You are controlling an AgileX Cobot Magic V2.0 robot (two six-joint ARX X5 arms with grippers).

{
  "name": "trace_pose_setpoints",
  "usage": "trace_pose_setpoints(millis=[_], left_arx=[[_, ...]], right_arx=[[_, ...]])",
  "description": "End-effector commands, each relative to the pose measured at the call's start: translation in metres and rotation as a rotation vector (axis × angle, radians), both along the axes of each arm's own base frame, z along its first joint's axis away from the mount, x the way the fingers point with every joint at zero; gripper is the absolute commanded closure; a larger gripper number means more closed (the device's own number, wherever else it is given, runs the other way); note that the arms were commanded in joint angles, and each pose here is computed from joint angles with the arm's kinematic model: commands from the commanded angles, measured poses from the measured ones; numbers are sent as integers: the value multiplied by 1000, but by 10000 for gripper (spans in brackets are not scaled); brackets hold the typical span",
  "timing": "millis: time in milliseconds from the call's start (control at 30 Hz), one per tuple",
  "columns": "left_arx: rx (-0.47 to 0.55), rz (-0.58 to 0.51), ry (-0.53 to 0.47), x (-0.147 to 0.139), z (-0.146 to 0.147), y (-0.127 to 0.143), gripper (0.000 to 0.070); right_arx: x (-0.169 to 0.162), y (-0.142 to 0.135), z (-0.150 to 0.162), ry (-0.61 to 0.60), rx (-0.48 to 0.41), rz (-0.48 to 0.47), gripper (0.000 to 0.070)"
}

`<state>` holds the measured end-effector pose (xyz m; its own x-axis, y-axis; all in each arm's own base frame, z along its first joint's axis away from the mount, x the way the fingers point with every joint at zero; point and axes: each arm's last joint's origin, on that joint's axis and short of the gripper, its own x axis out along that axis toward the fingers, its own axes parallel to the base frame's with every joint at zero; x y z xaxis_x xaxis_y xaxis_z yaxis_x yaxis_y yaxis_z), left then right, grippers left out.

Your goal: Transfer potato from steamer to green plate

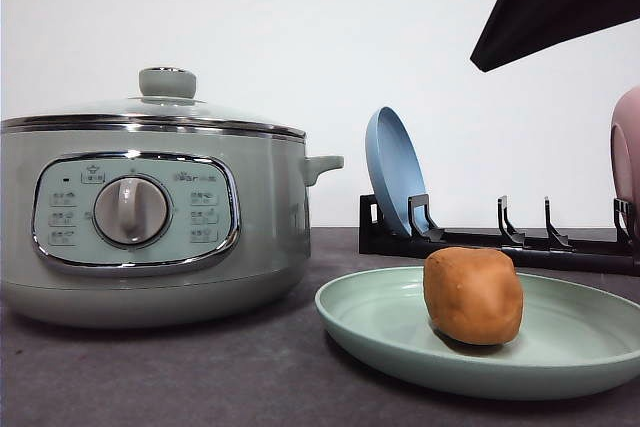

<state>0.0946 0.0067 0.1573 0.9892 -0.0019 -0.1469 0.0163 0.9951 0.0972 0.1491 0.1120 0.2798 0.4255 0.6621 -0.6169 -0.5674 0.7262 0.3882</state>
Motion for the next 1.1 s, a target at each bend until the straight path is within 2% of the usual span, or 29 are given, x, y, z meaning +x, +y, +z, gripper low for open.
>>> trace_pose_setpoints(millis=[0, 833, 933, 1067], left_arx=[[-5, 5, 26, 1, -8, 0, 697], [-4, 5, 26, 1, -8, 0, 696], [-4, 5, 26, 1, -8, 0, 697], [-4, 5, 26, 1, -8, 0, 697]], right_arx=[[1, 2, 5, -22, 5, 16, 700], [0, 1, 6, -31, 6, 13, 700], [1, -10, 11, -109, -25, -25, 700], [-2, -34, 20, -222, -6, -143, 700]])
